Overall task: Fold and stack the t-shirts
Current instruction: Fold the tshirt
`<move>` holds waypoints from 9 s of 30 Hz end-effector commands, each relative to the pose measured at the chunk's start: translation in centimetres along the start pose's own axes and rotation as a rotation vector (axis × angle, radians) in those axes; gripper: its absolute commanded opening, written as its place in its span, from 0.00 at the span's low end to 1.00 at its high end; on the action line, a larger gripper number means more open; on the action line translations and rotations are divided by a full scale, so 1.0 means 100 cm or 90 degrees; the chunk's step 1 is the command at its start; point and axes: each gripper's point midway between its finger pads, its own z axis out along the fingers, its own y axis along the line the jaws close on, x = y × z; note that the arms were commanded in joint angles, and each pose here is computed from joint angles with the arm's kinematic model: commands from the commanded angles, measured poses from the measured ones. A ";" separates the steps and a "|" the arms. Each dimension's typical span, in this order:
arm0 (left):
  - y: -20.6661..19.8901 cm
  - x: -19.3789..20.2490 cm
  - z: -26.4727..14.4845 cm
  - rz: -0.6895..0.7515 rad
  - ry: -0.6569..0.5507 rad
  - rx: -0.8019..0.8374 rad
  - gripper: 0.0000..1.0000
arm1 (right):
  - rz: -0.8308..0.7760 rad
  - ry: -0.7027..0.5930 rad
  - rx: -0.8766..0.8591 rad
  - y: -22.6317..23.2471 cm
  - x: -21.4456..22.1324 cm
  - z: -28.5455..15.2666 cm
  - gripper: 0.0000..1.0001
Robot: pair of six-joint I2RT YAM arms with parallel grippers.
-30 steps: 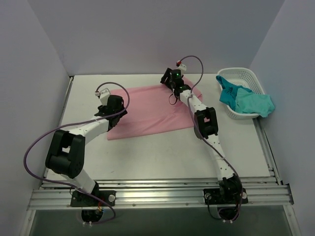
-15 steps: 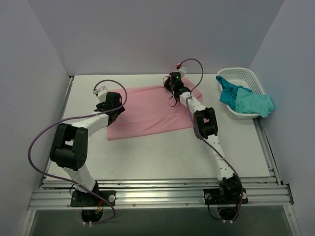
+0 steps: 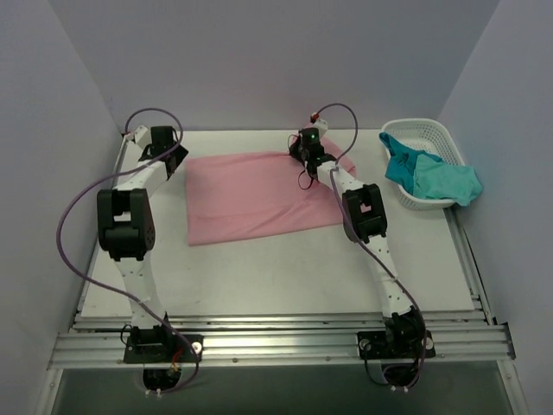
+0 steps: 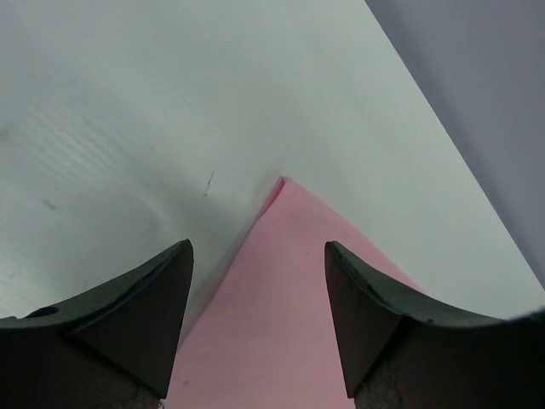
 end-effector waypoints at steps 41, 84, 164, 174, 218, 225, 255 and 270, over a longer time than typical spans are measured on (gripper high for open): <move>-0.057 0.061 0.072 -0.011 0.135 0.049 0.02 | 0.010 -0.010 -0.014 -0.017 -0.036 -0.028 0.00; -0.005 0.028 -0.084 0.124 0.023 0.029 0.02 | -0.043 -0.038 0.116 0.002 -0.029 -0.224 0.00; 0.060 0.080 -0.126 0.166 0.019 -0.017 0.85 | -0.023 0.016 0.228 -0.063 0.027 -0.186 0.82; 0.058 0.081 -0.127 0.169 0.017 -0.017 0.85 | -0.023 0.026 0.218 -0.060 0.031 -0.183 0.57; 0.057 0.087 -0.131 0.172 0.018 -0.015 0.84 | -0.034 -0.008 0.204 -0.042 -0.005 -0.231 0.12; 0.059 0.088 -0.133 0.173 0.018 -0.016 0.84 | -0.037 -0.001 0.209 -0.045 0.001 -0.226 0.14; 0.062 0.090 -0.125 0.191 0.012 -0.026 0.84 | -0.024 0.010 0.247 -0.089 -0.005 -0.159 0.18; 0.059 0.094 -0.119 0.197 0.012 -0.031 0.84 | -0.012 0.032 0.228 -0.095 0.014 -0.143 0.18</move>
